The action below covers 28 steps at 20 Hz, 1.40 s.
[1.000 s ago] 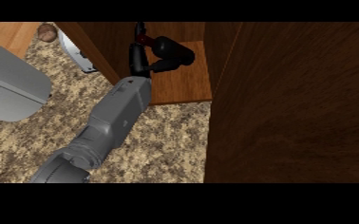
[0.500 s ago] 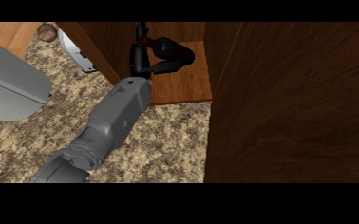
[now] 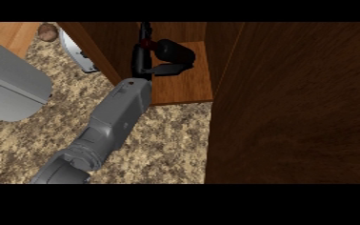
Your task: Pick up the wine, place it into the cabinet and close the cabinet
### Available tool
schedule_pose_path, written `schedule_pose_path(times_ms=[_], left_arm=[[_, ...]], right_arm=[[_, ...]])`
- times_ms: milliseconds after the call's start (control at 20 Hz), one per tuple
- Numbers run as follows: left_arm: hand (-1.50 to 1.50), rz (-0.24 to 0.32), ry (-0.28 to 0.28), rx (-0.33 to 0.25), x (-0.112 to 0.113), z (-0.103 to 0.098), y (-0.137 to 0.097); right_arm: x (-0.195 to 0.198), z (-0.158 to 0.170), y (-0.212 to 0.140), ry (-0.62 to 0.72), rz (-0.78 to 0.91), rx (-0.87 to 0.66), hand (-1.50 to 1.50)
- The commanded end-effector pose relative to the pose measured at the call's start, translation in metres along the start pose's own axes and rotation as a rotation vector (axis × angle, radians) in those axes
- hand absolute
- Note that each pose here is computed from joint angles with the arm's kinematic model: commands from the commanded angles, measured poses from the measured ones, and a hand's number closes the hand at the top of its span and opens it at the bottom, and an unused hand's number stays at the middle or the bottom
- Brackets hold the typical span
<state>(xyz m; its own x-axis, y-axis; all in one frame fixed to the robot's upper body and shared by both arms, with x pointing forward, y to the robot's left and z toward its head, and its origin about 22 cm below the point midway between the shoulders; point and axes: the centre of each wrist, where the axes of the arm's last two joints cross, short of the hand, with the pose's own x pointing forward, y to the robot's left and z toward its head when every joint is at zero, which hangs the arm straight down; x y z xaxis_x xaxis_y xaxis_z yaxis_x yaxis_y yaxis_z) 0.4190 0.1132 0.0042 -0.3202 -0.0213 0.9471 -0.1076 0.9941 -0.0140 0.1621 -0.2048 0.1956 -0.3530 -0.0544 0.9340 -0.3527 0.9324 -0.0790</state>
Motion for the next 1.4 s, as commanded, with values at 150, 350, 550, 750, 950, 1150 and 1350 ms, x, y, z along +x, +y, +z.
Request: schedule_pose_path(times_ms=[150, 350, 550, 750, 950, 1150, 1350], left_arm=[[-1.50, 0.112, 0.037, 0.055, -0.014, 0.014, 0.012], [-1.50, 0.111, 0.019, 0.051, -0.021, 0.021, 0.015], [-1.50, 0.140, 0.059, 0.028, -0.021, 0.022, 0.014], [-1.50, 0.165, 0.042, 0.018, -0.020, 0.025, 0.012], [-1.50, 0.156, 0.039, 0.025, -0.020, 0.034, 0.007], [-1.50, 0.166, 0.069, -0.005, -0.028, 0.070, 0.001], [-1.50, 0.162, 0.074, -0.018, -0.015, 0.097, -0.022]], right_arm=[[0.019, 0.019, 0.001, -0.010, 0.005, 0.011, -1.50], [0.015, 0.009, 0.009, 0.003, -0.025, 0.018, -1.50], [0.009, -0.003, 0.002, -0.004, -0.024, 0.002, -1.50], [0.022, 0.010, 0.003, 0.003, -0.029, -0.015, -1.50], [0.019, 0.006, 0.002, -0.012, -0.034, 0.006, -1.50], [0.018, 0.003, -0.001, -0.001, -0.010, -0.038, -1.50], [0.025, 0.023, 0.001, -0.001, -0.001, -0.064, -1.50]])
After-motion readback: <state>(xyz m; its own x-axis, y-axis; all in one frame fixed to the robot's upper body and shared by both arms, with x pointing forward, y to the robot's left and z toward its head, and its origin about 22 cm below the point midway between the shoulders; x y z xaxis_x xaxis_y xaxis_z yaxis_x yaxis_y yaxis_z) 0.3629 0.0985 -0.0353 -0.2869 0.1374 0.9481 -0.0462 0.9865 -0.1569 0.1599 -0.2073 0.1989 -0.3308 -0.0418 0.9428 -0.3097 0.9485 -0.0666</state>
